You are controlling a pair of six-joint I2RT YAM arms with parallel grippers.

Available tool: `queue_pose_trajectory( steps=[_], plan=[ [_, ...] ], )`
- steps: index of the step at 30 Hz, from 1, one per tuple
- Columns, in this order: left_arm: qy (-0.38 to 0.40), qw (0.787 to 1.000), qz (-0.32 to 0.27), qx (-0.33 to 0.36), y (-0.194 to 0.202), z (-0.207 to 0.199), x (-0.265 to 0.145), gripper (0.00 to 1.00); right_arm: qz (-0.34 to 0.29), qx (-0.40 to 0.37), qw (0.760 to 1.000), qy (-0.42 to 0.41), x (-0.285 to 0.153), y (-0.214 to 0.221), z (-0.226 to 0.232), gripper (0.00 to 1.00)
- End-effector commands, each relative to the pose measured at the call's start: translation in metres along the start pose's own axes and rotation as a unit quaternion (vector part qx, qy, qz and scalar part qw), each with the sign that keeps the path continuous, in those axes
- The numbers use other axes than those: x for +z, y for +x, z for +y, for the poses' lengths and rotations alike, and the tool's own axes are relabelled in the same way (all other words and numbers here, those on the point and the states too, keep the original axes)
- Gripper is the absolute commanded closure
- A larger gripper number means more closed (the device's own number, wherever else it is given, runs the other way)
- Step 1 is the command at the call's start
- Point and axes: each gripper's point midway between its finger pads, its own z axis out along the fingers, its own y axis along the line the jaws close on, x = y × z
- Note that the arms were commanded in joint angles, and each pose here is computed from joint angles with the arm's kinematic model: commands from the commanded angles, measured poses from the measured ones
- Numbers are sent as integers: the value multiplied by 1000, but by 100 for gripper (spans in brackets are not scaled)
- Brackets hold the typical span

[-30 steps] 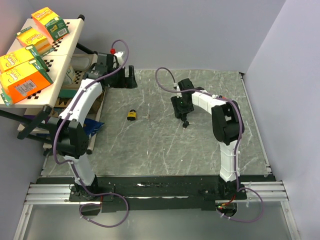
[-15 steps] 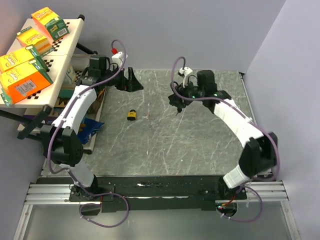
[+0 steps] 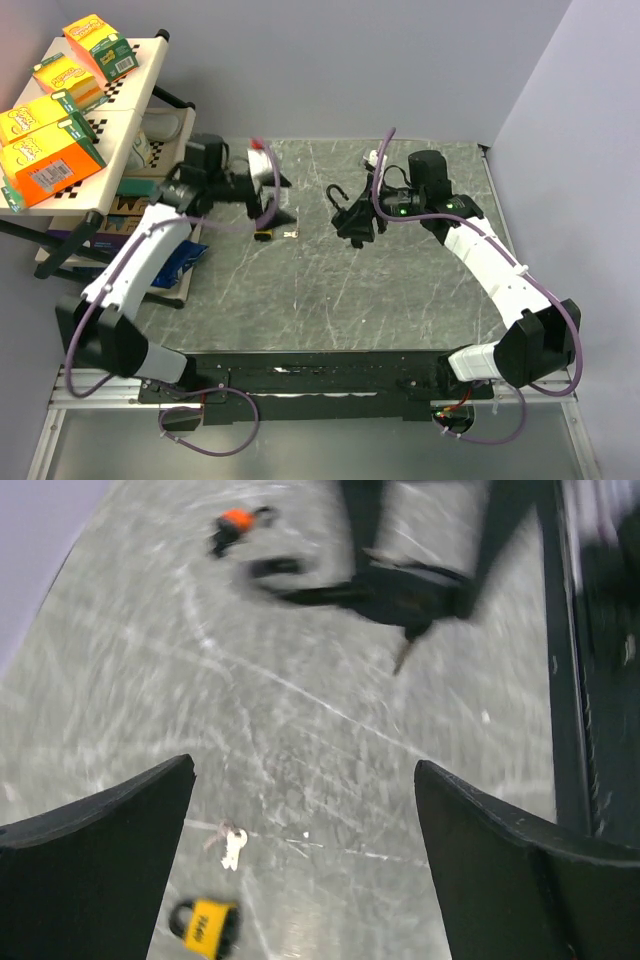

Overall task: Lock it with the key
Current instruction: Pick up the lock from the center of the board, then lock the lock.

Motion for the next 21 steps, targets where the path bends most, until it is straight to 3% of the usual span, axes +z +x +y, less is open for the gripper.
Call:
queue_pose_trajectory(
  steps=[1,4,10,17,21],
  plan=[
    [76,968,6,241,7,-54,-1,4,-28,9,996,-89,-7,-21,36,100],
    [79,956,5,281,14,-64,3,3,-28,16,995,-98,-6,-18,41,100],
    [82,961,-9,262,8,-66,6,1,-16,-5,992,-124,-9,-13,59,100],
    [82,927,-10,366,7,-64,8,5,27,-14,979,-201,-4,7,88,100],
    [114,908,-21,403,10,-78,13,13,51,-13,971,-234,-3,16,101,100]
  ],
)
